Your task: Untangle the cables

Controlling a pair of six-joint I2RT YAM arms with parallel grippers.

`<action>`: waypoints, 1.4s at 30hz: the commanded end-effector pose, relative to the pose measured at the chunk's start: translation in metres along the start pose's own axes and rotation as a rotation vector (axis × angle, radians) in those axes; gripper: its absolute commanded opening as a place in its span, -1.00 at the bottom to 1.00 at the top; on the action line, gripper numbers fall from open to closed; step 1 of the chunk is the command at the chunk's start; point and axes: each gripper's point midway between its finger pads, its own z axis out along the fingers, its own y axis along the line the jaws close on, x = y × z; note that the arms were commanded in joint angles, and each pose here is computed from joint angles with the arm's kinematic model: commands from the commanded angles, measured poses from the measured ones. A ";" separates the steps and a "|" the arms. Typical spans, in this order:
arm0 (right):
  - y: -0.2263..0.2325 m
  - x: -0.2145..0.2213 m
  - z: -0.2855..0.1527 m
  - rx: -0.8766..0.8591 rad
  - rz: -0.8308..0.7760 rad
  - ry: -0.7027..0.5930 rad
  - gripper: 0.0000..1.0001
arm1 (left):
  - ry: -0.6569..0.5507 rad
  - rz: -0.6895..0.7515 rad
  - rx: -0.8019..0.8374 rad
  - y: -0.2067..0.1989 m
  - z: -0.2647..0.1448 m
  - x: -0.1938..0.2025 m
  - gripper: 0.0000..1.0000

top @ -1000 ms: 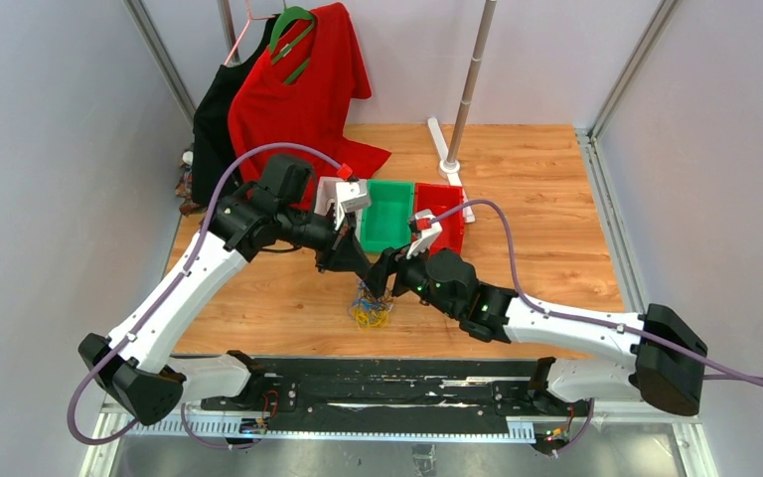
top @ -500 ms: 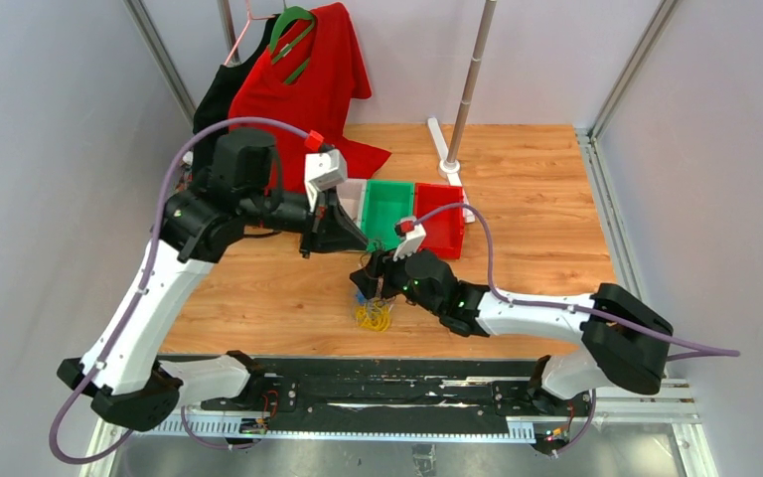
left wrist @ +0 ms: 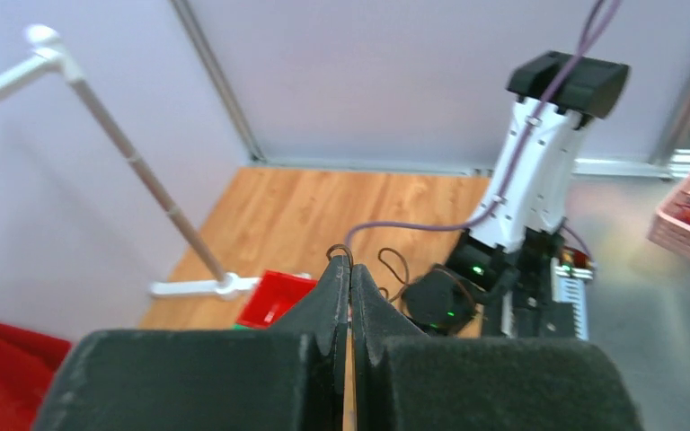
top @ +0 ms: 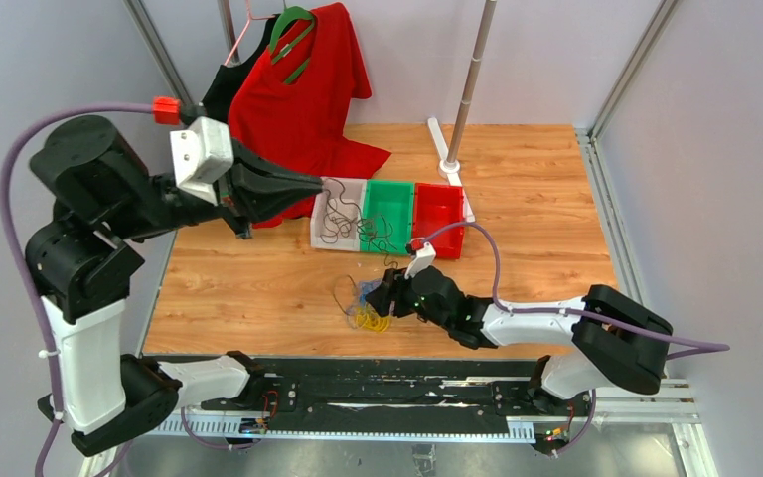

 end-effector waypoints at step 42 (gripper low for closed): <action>-0.005 -0.013 -0.058 -0.013 0.065 -0.043 -0.42 | -0.018 0.317 -0.583 0.109 -0.026 -0.008 -0.99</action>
